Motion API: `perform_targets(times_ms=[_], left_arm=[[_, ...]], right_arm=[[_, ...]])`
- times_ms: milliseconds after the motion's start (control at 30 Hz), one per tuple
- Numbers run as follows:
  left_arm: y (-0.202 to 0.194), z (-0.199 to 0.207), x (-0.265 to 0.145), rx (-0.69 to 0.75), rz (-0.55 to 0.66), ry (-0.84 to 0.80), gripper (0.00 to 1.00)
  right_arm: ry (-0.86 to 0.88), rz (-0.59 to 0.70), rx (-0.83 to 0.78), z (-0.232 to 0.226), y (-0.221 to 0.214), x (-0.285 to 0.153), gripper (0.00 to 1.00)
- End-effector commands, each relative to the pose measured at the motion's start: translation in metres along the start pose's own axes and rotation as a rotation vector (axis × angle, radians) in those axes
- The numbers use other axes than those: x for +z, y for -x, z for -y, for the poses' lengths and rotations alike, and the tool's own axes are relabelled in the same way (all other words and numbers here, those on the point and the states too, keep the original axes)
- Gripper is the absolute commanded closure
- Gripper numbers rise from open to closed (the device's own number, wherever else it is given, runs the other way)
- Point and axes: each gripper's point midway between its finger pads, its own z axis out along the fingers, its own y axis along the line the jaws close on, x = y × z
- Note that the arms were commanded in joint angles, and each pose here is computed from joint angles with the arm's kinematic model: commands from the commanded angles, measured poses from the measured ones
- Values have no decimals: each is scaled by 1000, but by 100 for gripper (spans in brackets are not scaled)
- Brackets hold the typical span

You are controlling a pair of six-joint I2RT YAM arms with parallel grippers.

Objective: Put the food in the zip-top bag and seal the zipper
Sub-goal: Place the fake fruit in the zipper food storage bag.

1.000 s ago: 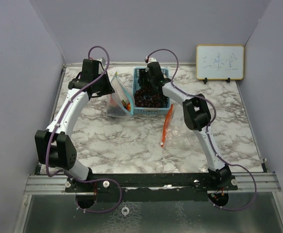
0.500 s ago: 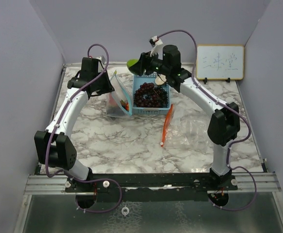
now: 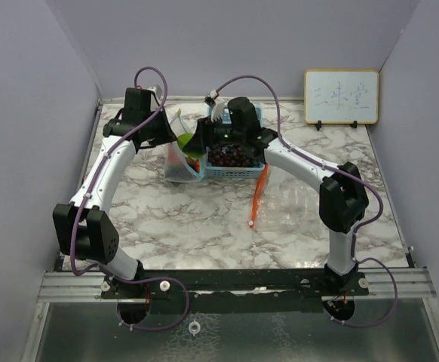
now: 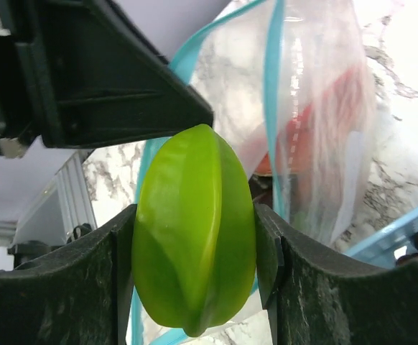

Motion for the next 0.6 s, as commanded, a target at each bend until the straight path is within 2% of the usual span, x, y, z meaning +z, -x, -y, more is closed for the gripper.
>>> perform_targets(times_ms=[0, 233, 367, 467, 567], left_arm=[[17, 18, -11, 16, 52, -60, 100], [15, 19, -9, 5, 47, -66, 100], [15, 20, -7, 1, 42, -74, 100], [14, 20, -6, 2, 39, -74, 100], [11, 17, -4, 2, 31, -67, 100]], right_arm=[[-128, 0, 34, 28, -1, 5, 54], [-230, -48, 4, 48, -2, 27, 43], [-334, -46, -31, 58, 2, 27, 25], [-386, -31, -67, 61, 12, 17, 1], [-416, 10, -115, 55, 31, 2, 0]])
